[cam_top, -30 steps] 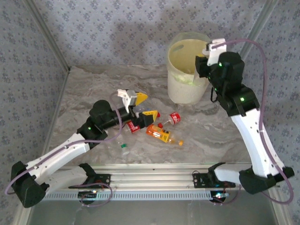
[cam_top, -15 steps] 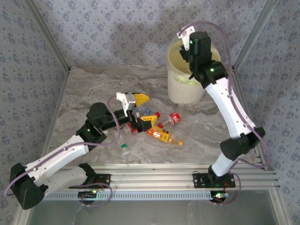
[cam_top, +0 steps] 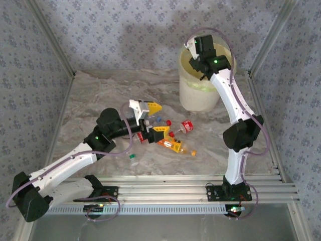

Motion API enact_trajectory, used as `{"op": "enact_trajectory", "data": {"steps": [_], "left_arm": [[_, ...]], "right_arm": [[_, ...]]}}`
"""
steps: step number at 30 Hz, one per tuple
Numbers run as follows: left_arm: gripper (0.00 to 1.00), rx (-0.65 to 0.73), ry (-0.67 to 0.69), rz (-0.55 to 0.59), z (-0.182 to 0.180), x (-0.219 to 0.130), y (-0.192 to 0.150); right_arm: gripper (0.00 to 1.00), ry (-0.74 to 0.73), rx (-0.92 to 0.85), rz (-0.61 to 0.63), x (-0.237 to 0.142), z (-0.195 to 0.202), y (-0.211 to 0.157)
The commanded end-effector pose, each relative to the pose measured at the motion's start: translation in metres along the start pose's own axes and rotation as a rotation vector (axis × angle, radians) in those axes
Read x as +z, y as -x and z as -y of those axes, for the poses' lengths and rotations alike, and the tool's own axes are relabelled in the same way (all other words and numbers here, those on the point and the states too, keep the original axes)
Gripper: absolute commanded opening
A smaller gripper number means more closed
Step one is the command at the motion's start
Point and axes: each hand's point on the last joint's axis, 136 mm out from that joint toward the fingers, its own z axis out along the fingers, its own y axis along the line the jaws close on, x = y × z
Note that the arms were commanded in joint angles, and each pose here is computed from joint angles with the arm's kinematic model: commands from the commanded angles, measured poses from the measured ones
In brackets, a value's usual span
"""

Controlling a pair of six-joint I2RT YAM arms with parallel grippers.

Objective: Put the plastic bottles in the bin

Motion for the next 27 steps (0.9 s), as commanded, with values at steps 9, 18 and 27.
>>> {"op": "enact_trajectory", "data": {"steps": [9,18,27], "left_arm": [[1.0,0.045,-0.016,-0.015,0.001,0.005,0.009],[1.0,0.037,-0.001,-0.063,-0.005,0.009,-0.001],[1.0,-0.055,0.061,-0.253,-0.023,0.023,-0.027]], "right_arm": [[0.54,0.257,0.118,-0.048,0.007,-0.034,-0.013],[0.79,0.371,0.386,0.012,-0.014,-0.015,-0.003],[1.0,0.399,0.622,0.098,-0.048,0.016,0.0]]}}
